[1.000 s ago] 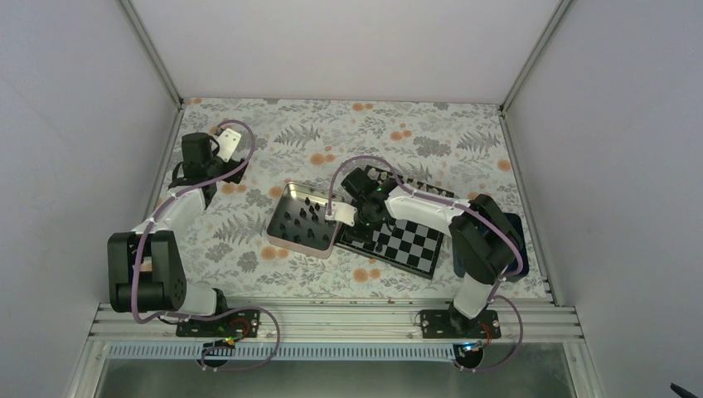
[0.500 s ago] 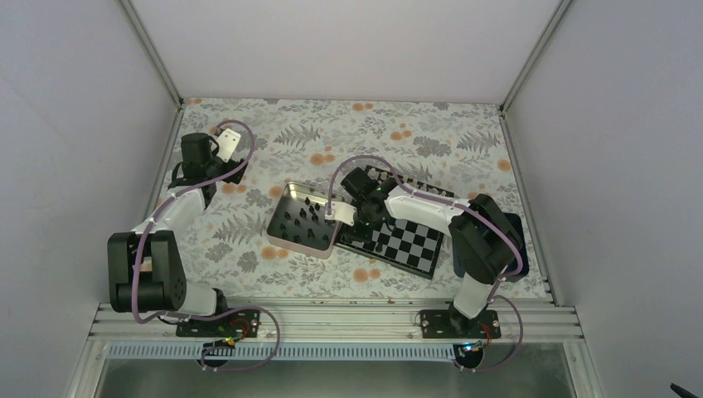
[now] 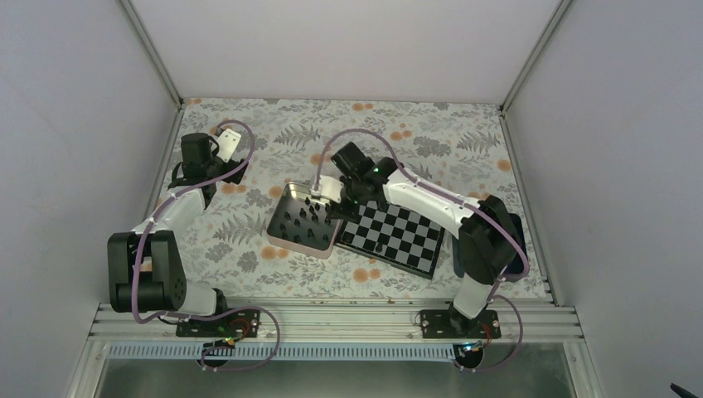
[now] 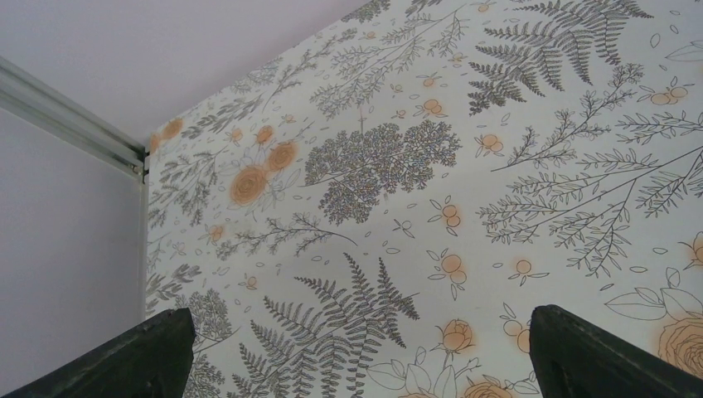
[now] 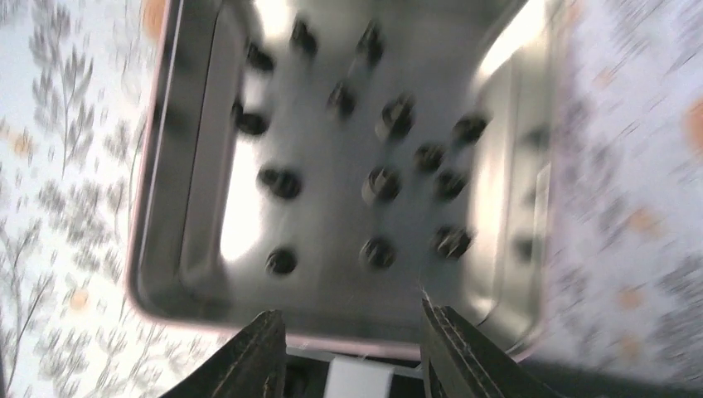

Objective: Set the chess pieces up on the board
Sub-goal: Place the chess piece on the chessboard, then pick up the chess piece from the storage box.

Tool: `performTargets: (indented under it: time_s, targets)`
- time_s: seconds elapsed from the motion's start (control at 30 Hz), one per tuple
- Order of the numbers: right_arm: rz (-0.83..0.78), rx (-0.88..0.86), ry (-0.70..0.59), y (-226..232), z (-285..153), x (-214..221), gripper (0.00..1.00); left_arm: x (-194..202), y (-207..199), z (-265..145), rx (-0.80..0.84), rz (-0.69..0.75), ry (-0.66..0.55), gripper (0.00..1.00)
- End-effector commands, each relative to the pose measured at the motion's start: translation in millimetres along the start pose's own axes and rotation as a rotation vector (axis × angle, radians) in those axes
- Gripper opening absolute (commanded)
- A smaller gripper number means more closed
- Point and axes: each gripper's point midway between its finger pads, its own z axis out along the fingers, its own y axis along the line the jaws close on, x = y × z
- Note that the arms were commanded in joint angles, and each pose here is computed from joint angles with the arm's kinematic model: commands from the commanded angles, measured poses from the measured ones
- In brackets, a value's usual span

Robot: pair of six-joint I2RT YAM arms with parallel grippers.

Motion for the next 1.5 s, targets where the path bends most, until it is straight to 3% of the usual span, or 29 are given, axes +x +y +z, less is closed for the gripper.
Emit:
performTargets:
  time_s: [0.0, 0.27, 0.53, 1.07, 1.47]
  targets:
    - [-0.028, 0.042, -0.066, -17.9, 0.3, -44.8, 0.42, 0.8, -1.4, -1.9, 0.010, 0.003, -0.013, 1.00]
    - [-0.053, 0.029, -0.067, -36.6, 47.4, -82.5, 0.38, -3.3, -1.2, -3.7, 0.017, -0.003, -0.025, 1.00]
    - [-0.064, 0.002, -0.028, -32.9, 78.5, -79.8, 0.38, -5.3, -0.3, -6.1, 0.017, -0.008, -0.038, 1.00]
    - [-0.055, -0.019, -0.001, -31.4, 99.1, -68.1, 0.38, -4.4, 3.8, -8.6, 0.020, -0.025, -0.046, 1.00]
    - [-0.047, -0.037, 0.015, -29.8, 110.1, -64.3, 0.33, -3.4, 5.4, -9.1, 0.021, -0.029, -0.050, 1.00]
